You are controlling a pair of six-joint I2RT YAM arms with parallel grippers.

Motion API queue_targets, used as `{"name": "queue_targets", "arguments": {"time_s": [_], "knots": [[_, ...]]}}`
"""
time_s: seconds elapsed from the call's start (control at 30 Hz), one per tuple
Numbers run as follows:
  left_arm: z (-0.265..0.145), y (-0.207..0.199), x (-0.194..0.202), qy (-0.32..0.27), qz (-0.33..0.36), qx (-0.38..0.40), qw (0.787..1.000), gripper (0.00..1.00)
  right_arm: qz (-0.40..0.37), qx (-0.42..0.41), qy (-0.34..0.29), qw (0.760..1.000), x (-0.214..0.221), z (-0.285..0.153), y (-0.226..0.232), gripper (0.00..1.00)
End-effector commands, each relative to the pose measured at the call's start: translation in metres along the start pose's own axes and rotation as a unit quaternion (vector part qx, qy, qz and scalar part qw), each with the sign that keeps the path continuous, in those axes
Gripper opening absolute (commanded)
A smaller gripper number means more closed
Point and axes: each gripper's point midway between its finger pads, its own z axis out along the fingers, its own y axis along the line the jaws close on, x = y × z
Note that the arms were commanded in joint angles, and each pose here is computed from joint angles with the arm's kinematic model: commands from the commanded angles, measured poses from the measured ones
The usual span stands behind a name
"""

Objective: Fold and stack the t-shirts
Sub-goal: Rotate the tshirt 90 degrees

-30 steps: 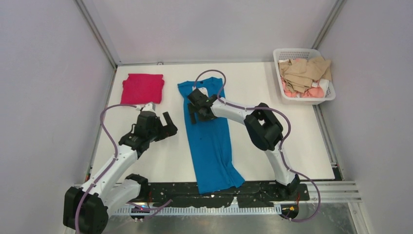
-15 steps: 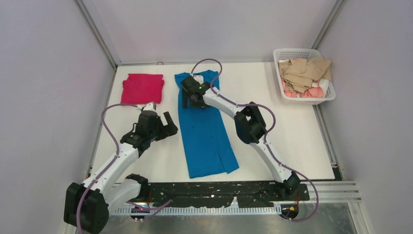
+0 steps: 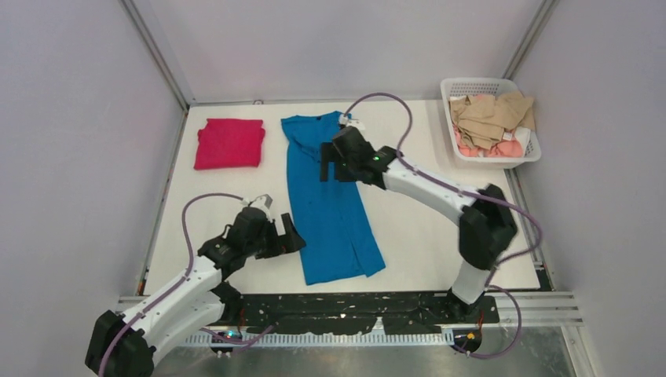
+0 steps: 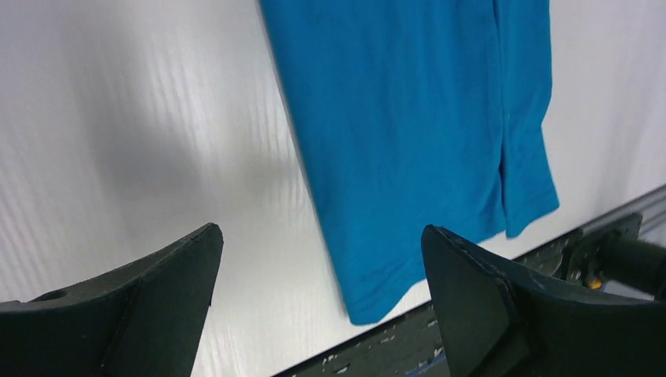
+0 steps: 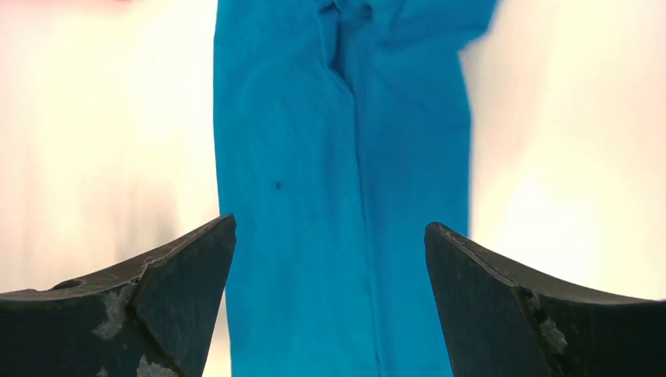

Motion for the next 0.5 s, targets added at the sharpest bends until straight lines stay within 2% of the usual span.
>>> {"name": "queue_targets", "arguments": {"time_s": [0.0, 0.1, 0.17, 0.2, 0.27, 0.47], "knots": [[-0.006, -0.007, 0.044, 0.041, -0.031, 0.028, 0.998, 0.97, 0.023, -0.029, -0.056, 0.998, 0.015, -0.070, -0.028, 0.95], [-0.007, -0.015, 0.065, 0.055, -0.033, 0.046, 0.997, 0.86, 0.046, -0.020, -0.005, 0.999, 0.083, -0.083, -0.065, 0.95], [-0.006, -0.025, 0.070, 0.054, -0.034, 0.062, 0.996, 0.77, 0.060, -0.033, 0.011, 0.998, 0.111, -0.093, -0.075, 0.96], [-0.007, -0.031, 0.075, 0.059, -0.029, 0.069, 0.995, 0.70, 0.062, -0.043, 0.017, 0.997, 0.119, -0.097, -0.075, 0.95], [-0.008, -0.035, 0.081, 0.067, -0.018, 0.067, 0.995, 0.65, 0.066, -0.061, 0.022, 0.996, 0.135, -0.107, -0.078, 0.95], [-0.001, -0.030, 0.107, 0.105, -0.001, 0.027, 0.994, 0.53, 0.050, -0.058, 0.053, 0.996, 0.172, -0.121, -0.095, 0.97]]}}
